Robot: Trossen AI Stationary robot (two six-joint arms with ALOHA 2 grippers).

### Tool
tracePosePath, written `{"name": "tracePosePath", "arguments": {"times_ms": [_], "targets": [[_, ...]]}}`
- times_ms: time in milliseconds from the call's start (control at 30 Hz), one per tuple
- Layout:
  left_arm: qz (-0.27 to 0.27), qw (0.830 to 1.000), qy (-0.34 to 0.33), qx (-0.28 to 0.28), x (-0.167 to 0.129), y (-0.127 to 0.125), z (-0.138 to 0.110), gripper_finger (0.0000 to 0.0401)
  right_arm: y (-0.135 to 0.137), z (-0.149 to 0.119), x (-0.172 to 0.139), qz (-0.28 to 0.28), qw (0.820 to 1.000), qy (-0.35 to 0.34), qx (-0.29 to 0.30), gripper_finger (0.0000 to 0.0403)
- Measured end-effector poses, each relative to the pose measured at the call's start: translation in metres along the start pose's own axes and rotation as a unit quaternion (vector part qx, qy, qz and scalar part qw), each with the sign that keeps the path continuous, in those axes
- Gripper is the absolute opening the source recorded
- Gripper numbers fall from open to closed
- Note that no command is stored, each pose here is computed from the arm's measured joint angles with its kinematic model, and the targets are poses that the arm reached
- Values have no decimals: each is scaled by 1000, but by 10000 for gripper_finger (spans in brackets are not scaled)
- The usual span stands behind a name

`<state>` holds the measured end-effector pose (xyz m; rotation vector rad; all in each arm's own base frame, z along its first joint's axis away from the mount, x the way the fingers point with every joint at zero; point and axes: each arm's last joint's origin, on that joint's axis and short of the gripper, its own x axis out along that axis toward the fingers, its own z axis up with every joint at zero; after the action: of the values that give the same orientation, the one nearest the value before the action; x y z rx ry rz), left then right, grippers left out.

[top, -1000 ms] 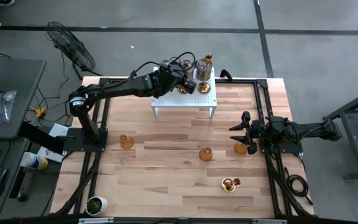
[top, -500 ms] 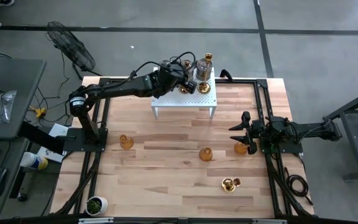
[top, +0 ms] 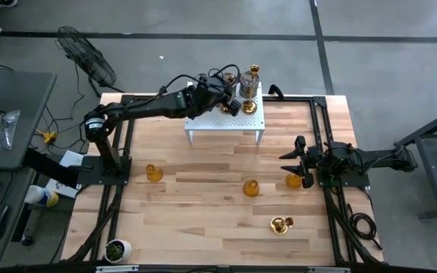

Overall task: Pick & Place candle stick holders
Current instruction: Put the top gold candle stick holder aligned with the other gold candle stick holder on the shelf, then put the gold candle stick holder aligned with the other gold candle stick holders on the shelf

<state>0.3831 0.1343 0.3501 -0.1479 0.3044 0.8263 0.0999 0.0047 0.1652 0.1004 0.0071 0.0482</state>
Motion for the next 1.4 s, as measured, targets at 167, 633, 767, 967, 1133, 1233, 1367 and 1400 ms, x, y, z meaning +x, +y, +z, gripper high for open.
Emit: {"name": "tracePosePath", "arguments": {"times_ms": [167,633,767,967,1133,1233,1367,1400], "targets": [[-14,1000,-9,18,0,-2,2,91,0,0,0,0,1000,0,0,165],[-7,999,-13,31,0,-1,3,185,0,0,0,0,1000,0,0,165],[-7,999,-13,45,0,-1,3,187,0,0,0,0,1000,0,0,165],[1,998,-7,58,0,-1,1,187,0,0,0,0,1000,0,0,165],[1,998,-4,68,-2,1,1,187,0,0,0,0,1000,0,0,165],[0,997,-19,73,-9,4,0,188,0,0,0,0,1000,0,0,165],[0,997,-31,68,-20,12,-8,187,0,0,0,0,1000,0,0,165],[1,997,-28,69,-23,15,-11,187,0,0,0,0,1000,0,0,165]]}}
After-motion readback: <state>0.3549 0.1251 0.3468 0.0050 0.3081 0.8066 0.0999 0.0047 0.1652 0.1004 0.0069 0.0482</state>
